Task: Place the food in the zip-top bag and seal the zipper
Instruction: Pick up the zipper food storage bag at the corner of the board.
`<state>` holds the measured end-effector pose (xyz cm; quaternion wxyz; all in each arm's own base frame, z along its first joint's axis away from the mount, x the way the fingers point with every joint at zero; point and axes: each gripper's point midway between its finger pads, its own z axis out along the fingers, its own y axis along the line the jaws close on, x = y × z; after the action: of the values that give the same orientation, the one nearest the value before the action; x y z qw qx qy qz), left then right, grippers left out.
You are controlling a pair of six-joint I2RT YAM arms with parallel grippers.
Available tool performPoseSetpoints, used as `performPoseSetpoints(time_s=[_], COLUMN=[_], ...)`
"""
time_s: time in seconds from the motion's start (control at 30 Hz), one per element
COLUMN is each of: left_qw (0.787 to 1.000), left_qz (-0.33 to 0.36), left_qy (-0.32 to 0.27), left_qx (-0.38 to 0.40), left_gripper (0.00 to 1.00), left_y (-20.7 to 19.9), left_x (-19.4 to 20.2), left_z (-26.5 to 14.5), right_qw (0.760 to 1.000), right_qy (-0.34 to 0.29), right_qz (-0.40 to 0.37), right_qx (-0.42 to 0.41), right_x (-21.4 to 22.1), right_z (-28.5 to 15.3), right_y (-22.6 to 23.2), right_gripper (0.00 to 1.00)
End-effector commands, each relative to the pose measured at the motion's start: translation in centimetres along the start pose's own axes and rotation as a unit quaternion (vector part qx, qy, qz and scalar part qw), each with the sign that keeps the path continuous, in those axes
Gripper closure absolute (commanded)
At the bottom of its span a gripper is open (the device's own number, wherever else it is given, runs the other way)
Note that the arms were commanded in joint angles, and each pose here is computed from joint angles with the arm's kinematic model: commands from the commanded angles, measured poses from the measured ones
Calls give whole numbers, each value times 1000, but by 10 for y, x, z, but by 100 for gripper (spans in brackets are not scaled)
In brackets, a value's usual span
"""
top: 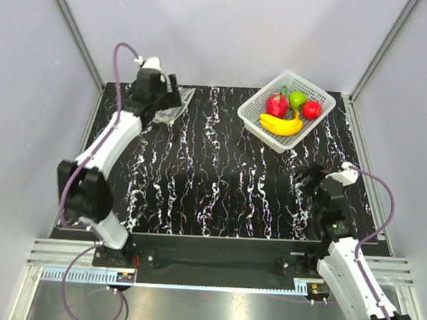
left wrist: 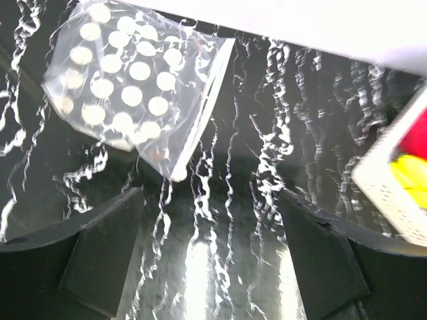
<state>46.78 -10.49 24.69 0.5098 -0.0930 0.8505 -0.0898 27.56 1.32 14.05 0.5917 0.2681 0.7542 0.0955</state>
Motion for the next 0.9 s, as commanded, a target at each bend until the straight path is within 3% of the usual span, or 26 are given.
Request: performPoseSetpoints(time_s=[0.0, 0.1, 0.3, 0.6, 0.87], left_qw=[997, 991, 984, 965, 954], left_qz=[69, 110, 151, 203, 240], left_qy=[29, 65, 76, 131, 138], left_qx=[-31, -50, -59, -102, -110], left_gripper=[12, 19, 30, 46, 47], left_y=[0, 4, 4, 24, 30], left_x=[-5, 8, 11, 50, 56], left_z=[11, 43, 73, 127, 147], right_qw=[1000, 1000, 1000, 1000, 1000], right_qy=[-11, -11, -9, -18, -18], right_qz=[0, 1, 0, 5, 5], right_qx=[-13, -12, -13, -21, -22], right_x=[-6, -6, -5, -10, -10], right_z=[1, 1, 1, 2, 2], right_y=[7, 6, 6, 11, 12], right_gripper=[0, 0, 0, 0, 0])
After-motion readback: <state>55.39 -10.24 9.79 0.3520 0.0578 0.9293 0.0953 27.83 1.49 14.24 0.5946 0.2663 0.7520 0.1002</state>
